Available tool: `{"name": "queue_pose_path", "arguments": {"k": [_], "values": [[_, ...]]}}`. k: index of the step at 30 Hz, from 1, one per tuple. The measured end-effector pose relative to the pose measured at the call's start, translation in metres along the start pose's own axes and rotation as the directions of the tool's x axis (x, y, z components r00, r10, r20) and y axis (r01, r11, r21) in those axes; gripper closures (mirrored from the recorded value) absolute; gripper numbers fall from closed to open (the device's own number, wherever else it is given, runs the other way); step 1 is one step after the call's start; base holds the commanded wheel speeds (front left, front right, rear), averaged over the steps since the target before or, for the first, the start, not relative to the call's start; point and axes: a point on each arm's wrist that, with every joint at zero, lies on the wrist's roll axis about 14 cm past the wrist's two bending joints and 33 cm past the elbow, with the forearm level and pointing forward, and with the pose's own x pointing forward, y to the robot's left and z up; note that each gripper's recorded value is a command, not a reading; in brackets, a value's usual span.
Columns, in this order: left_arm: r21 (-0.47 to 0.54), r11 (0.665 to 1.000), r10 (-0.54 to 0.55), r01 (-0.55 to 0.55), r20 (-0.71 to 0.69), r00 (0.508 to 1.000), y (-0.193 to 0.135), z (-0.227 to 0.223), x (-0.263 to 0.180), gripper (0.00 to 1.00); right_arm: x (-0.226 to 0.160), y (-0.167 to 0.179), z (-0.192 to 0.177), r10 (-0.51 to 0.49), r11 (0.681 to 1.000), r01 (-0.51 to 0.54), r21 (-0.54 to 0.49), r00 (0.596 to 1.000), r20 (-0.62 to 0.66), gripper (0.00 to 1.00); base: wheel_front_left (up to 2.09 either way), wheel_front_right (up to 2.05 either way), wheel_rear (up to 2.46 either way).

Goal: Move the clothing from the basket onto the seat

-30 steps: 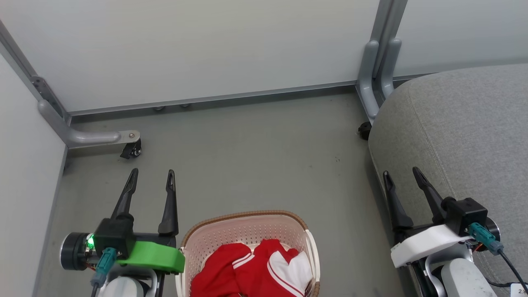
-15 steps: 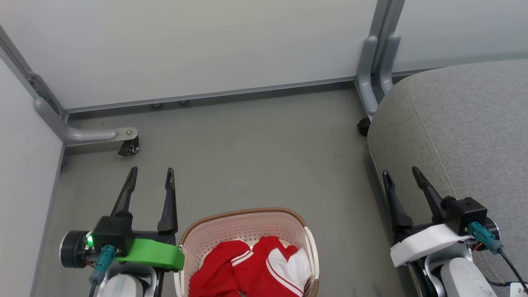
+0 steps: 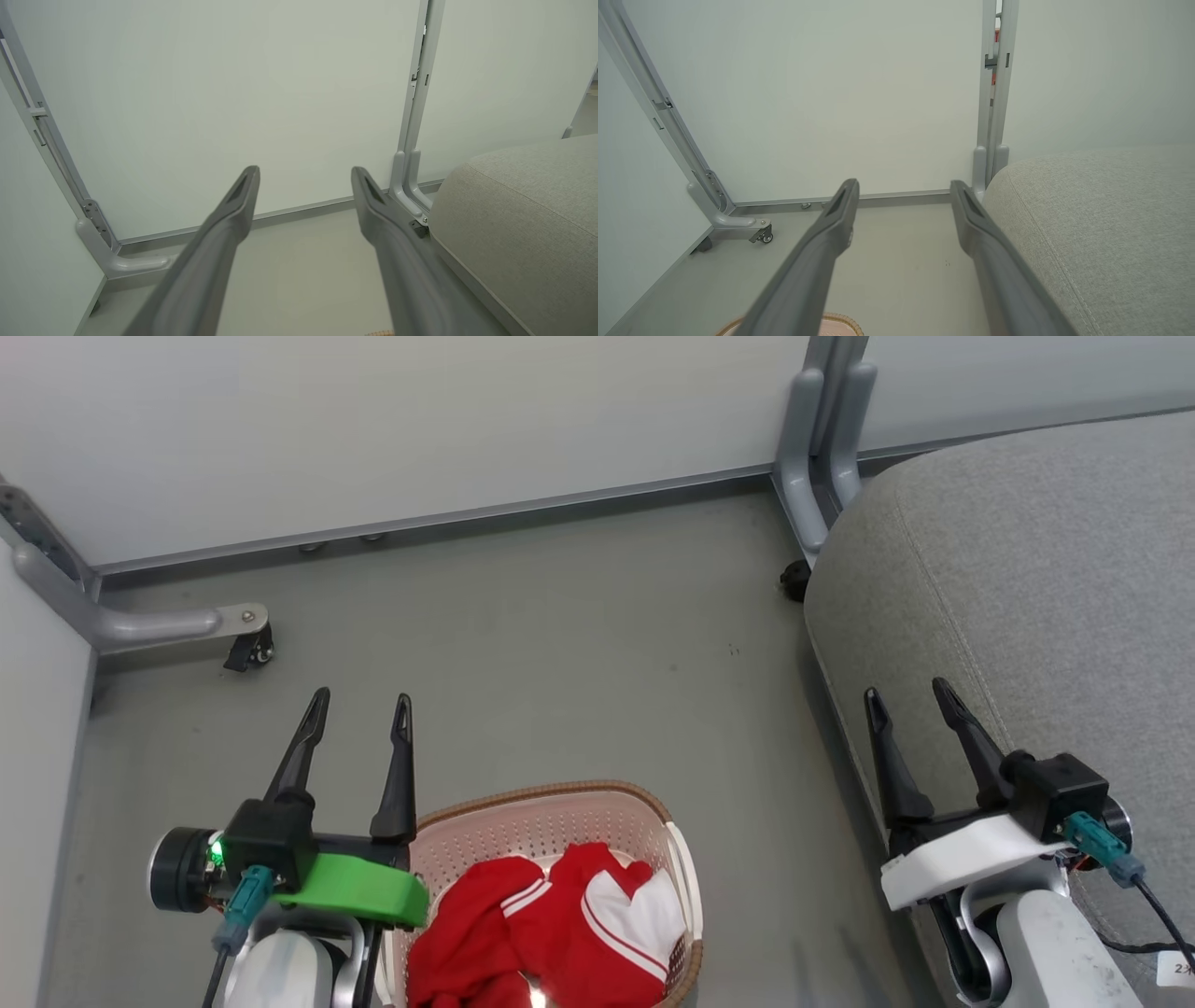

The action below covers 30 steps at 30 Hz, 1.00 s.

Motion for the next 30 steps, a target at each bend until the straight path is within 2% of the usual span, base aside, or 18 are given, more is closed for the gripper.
{"name": "queue_pose_path", "arguments": {"k": [16, 22, 30], "values": [[-0.026, 0.984, -0.176, 0.174, -0.171, 0.969, -0.039, -0.073, 0.038, 0.0, 0.013, -0.04, -0.006, -0.094, 0.995, 0.094, -0.036, 0.996, 0.001, 0.0, 0.0, 0.0, 0.0], [-0.041, 0.967, -0.252, 0.25, -0.255, 0.934, -0.054, -0.112, 0.049, 0.0, 0.022, -0.052, -0.011, -0.113, 0.992, 0.113, -0.058, 0.994, -0.003, 0.0, 0.0, 0.0, 0.0], [-0.09, 0.937, -0.346, 0.338, -0.376, 0.86, -0.072, -0.17, 0.05, 0.0, 0.034, -0.062, -0.028, -0.117, 0.988, 0.114, -0.1, 0.993, -0.028, 0.0, 0.0, 0.0, 0.0]]}}
